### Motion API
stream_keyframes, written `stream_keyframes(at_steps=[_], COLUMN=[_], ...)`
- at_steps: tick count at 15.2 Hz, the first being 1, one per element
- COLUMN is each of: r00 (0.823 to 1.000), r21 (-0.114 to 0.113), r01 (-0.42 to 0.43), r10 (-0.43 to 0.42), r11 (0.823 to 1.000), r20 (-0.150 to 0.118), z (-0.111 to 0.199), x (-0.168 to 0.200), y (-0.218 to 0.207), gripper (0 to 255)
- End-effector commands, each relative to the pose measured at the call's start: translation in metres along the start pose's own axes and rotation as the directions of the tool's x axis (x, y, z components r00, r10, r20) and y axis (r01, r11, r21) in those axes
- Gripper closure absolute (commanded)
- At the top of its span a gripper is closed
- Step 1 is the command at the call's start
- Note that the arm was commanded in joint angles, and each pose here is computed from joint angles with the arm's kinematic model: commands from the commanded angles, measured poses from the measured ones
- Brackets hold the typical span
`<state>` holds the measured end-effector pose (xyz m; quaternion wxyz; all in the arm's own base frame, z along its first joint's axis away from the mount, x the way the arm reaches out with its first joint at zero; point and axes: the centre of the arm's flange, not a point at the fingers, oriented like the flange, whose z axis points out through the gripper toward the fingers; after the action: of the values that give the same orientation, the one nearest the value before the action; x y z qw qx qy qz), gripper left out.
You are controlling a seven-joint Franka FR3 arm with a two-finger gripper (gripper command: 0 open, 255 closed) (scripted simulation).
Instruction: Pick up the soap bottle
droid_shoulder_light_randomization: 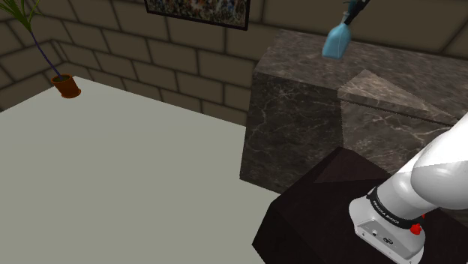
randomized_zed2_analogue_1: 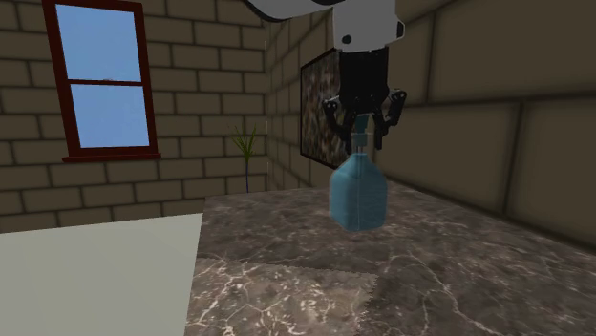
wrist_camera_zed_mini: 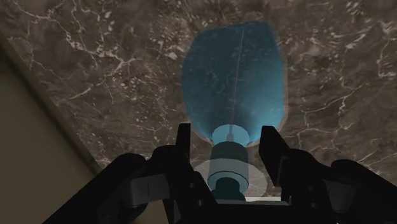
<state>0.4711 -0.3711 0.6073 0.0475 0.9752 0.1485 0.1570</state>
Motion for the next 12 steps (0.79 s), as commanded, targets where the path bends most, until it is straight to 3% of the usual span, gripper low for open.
stream_keyframes(at_steps=[1, 12], r00=[1.000, 1.000], r21=[0.000, 0.000], r01=[0.000, 0.000], r10=[0.000, 0.000], r11=[1.000, 1.000], r20=[0.000, 0.000], z=[-0.008, -0.063], x=[0.003, 0.020], y=[0.001, 0.009], gripper=[255, 255])
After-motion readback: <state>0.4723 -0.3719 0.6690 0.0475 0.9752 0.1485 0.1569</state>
